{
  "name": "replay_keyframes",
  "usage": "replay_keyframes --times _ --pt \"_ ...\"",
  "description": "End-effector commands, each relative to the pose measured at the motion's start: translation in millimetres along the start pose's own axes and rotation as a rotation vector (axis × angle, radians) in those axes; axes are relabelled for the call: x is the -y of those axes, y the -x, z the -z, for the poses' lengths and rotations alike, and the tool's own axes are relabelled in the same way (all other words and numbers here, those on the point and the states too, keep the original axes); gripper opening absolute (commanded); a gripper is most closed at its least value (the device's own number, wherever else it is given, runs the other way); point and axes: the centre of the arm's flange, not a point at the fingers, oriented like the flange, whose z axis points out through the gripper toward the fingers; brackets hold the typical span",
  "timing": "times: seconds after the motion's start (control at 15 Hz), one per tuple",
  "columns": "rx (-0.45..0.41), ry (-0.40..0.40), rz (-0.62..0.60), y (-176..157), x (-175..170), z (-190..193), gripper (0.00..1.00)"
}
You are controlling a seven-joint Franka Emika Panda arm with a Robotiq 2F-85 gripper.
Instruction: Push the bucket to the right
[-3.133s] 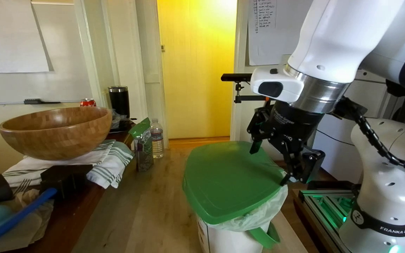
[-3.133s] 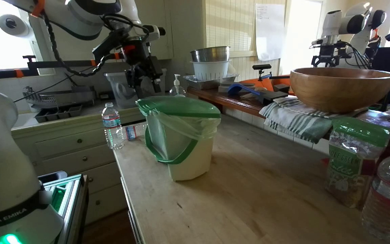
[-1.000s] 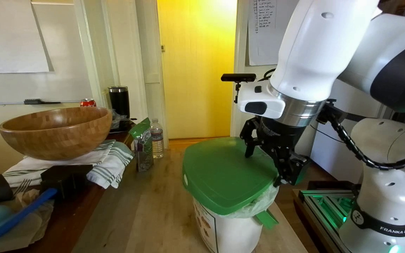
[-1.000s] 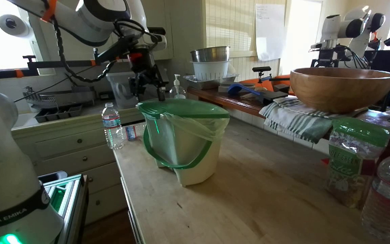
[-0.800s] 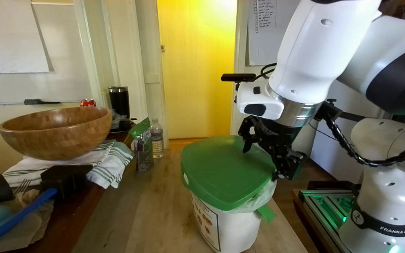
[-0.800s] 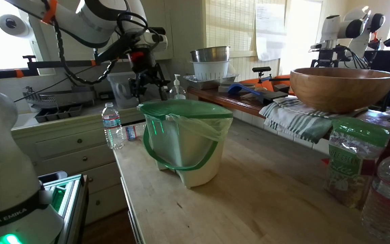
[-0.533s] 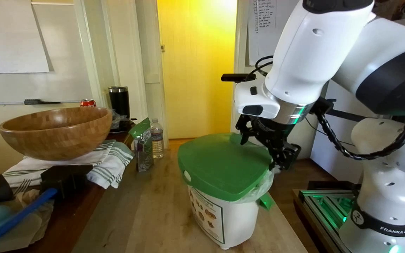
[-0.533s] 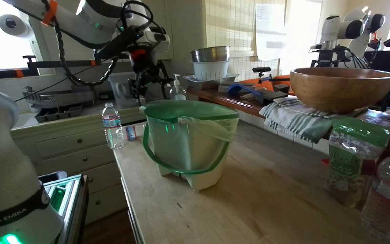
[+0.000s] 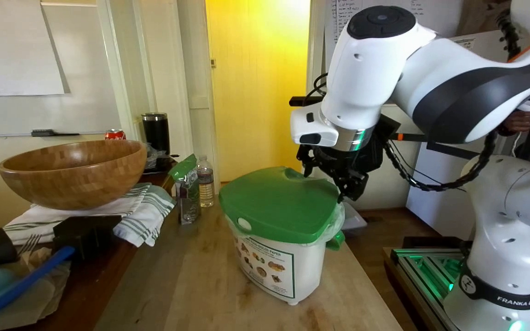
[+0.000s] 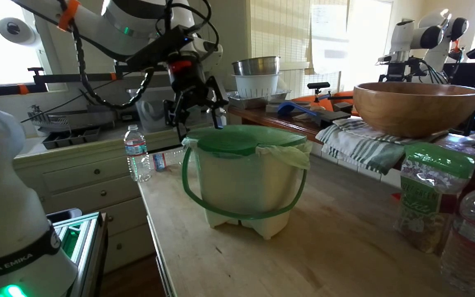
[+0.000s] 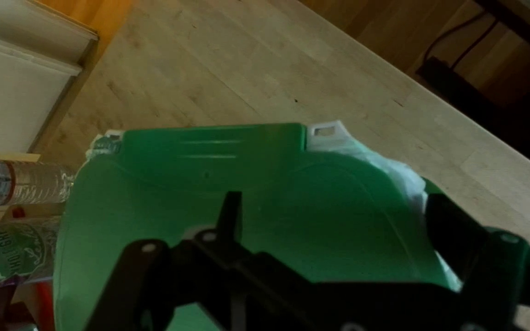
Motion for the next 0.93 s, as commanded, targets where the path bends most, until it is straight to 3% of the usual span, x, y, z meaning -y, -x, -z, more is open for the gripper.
replay_keyframes --times 0.0,0.27,0.53,0.67,0.87 --pt "-0.014 0.018 -0.005 16 -16 -13 1.00" --pt "-0.003 0.037 -0.057 42 -26 -11 1.00" --pt "-0.011 -0.012 -0.142 64 -47 -25 1.00" --pt "-0.026 -0.029 -0.152 67 -42 -21 1.00" --pt "-0.062 -0.030 -0.128 59 -11 16 1.00"
